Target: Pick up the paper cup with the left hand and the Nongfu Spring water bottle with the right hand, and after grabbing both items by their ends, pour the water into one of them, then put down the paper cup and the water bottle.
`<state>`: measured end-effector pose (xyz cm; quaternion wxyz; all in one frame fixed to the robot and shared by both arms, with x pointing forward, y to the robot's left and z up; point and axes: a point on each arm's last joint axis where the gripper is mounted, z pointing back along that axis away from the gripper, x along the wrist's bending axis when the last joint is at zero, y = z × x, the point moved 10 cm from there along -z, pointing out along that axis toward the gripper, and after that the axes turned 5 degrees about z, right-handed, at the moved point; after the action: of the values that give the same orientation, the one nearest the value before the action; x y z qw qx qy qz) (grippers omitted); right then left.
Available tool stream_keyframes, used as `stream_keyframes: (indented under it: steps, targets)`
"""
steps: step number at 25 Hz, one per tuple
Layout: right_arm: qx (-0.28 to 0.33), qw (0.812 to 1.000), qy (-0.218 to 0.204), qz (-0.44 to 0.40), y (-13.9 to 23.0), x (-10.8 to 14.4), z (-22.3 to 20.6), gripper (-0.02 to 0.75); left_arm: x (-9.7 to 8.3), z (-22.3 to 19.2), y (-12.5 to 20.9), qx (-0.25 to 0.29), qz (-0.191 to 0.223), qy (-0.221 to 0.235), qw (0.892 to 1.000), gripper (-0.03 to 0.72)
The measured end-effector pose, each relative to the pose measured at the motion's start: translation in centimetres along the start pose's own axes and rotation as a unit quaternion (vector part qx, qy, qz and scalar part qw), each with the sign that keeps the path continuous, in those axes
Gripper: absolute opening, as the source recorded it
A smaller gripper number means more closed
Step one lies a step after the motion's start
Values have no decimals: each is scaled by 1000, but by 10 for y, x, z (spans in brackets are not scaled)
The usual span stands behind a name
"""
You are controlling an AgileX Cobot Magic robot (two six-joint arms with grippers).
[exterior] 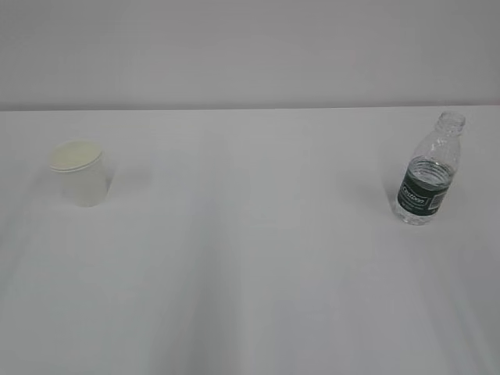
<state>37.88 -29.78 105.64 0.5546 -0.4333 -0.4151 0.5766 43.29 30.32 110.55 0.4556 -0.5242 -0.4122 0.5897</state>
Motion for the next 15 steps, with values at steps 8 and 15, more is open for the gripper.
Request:
stream_keyframes:
  steps: [8, 15]
  targets:
    - [-69, 998, -3, -3, -40, 0, -29, 587, -4, -41, 14, 35, -5, 8, 999, 504]
    - [-58, 998, 1, -8, -44, -3, -61, 594, -12, -78, 27, 50, -8, 22, 998, 503]
